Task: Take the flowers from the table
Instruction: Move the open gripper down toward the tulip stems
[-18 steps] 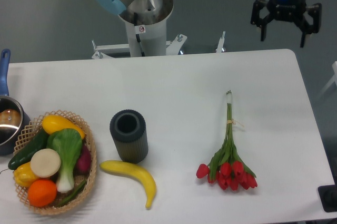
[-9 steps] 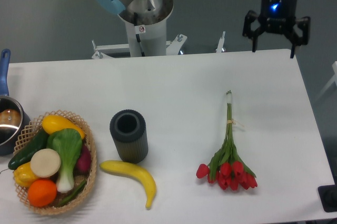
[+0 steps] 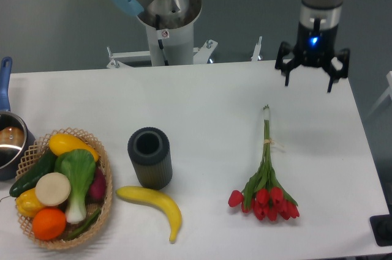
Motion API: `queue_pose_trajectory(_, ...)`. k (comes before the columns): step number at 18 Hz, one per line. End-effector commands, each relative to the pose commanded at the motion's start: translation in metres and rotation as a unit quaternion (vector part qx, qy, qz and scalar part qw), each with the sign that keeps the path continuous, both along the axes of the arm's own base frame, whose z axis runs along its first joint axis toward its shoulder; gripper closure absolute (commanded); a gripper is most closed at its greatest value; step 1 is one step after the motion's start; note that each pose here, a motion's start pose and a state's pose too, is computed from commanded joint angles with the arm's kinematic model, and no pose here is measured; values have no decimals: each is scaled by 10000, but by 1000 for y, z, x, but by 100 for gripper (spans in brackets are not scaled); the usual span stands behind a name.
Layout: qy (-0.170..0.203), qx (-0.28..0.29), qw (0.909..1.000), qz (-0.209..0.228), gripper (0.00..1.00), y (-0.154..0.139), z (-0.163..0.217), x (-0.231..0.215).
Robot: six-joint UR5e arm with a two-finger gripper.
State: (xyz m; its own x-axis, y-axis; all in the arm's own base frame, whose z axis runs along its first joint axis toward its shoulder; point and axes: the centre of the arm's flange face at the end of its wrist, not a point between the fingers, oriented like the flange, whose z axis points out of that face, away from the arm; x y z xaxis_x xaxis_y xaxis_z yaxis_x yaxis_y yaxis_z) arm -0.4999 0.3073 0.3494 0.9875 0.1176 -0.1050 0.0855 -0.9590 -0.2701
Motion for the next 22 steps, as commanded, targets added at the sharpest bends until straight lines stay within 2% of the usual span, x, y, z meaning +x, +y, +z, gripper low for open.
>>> queue_pose_trajectory(4, -238, -72, 9997, -40, 0, 16, -35, -3)
queue_pose_trajectory(10, -388, -129, 9990, -184, 0, 34, -82, 8)
queue_pose_trajectory(18, -598, -201, 9977, -232, 0, 50, -117, -6)
queue_pose_trajectory(22, -555, -197, 9978, -307, 0, 63, -131, -10)
